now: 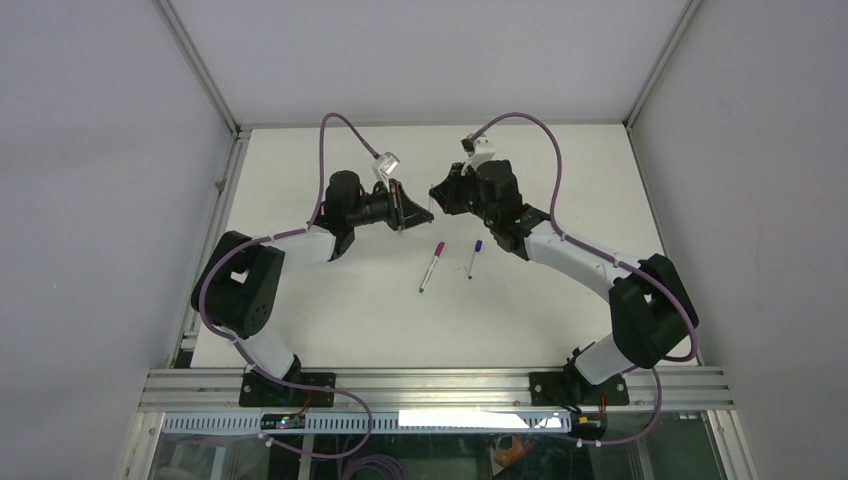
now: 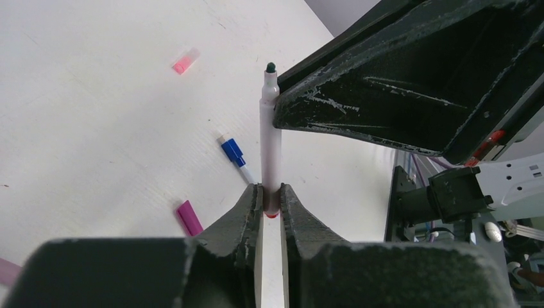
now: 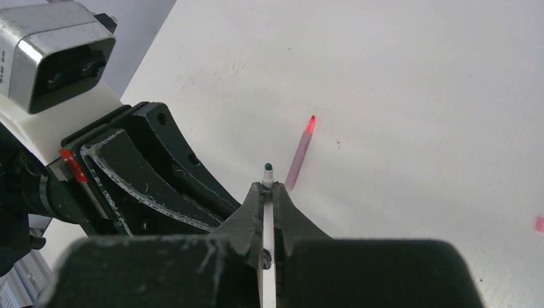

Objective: Insert the pens into the pen caps

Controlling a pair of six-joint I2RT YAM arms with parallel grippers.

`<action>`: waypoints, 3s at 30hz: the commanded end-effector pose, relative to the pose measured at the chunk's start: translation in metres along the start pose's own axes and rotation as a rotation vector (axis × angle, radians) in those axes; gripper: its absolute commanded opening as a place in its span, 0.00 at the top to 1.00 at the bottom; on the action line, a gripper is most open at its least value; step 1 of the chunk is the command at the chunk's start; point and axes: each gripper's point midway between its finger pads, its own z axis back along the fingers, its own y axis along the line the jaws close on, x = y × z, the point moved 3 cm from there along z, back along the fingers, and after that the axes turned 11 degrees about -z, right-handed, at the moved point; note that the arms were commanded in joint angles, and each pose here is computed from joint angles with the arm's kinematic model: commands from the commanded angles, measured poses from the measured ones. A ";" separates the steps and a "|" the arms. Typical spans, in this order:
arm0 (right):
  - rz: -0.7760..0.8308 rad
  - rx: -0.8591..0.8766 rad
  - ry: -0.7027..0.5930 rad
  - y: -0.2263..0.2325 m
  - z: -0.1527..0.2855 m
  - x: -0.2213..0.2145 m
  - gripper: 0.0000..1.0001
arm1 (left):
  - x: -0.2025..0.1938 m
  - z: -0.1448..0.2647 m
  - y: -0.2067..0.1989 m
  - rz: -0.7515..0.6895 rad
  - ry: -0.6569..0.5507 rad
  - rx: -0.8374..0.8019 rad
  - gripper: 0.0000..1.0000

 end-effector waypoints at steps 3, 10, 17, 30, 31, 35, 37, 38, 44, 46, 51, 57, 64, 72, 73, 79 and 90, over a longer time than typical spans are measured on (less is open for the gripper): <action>-0.008 0.061 -0.135 0.022 0.010 0.035 1.00 | 0.007 -0.001 -0.005 -0.022 -0.027 -0.039 0.77; -0.010 0.082 -0.149 0.029 0.010 0.037 1.00 | 0.007 -0.004 -0.005 -0.008 -0.036 -0.053 0.66; -0.012 0.093 -0.137 0.033 0.008 0.032 1.00 | 0.012 -0.005 -0.004 -0.013 -0.056 -0.052 0.65; -0.017 0.054 -0.122 0.026 0.002 0.023 1.00 | 0.011 -0.002 -0.006 -0.039 -0.054 -0.050 1.00; -0.016 0.029 -0.132 0.022 0.004 0.025 1.00 | 0.009 -0.001 -0.005 -0.044 -0.040 -0.038 1.00; 0.042 -0.123 -0.172 -0.004 0.023 0.040 0.53 | -0.010 0.010 0.004 -0.061 0.056 0.052 1.00; 0.056 -0.218 -0.193 -0.028 0.042 0.049 0.45 | -0.020 0.019 0.010 -0.083 0.103 0.116 1.00; 0.057 -0.270 -0.198 -0.043 0.053 0.052 0.42 | -0.028 0.025 0.014 -0.099 0.130 0.161 1.00; 0.115 -0.592 -0.059 -0.139 0.111 0.029 0.39 | -0.052 0.057 0.022 -0.161 0.213 0.303 1.00; 0.138 -0.671 0.007 -0.157 0.117 0.021 0.39 | -0.056 0.063 0.019 -0.181 0.217 0.297 1.00; 0.186 -0.674 0.072 -0.175 0.107 0.010 0.42 | -0.060 0.070 0.007 -0.237 0.197 0.243 1.00; 0.352 -0.742 0.138 -0.200 0.108 0.011 0.52 | -0.062 0.074 -0.001 -0.245 0.176 0.211 1.00; 0.267 -0.893 0.146 -0.260 0.132 -0.001 0.45 | -0.062 0.069 -0.008 -0.232 0.131 0.145 1.00; 0.033 -1.105 0.150 -0.296 0.176 -0.009 0.39 | -0.064 0.070 -0.017 -0.243 0.116 0.085 1.00; 0.026 -1.119 0.158 -0.298 0.179 -0.013 0.39 | -0.064 0.069 -0.018 -0.244 0.115 0.080 1.00; 0.003 -1.162 0.196 -0.303 0.188 -0.028 0.39 | -0.064 0.067 -0.019 -0.245 0.111 0.058 1.00; -0.028 -1.131 0.266 -0.309 0.177 -0.043 0.39 | -0.065 0.065 -0.021 -0.247 0.118 0.031 1.00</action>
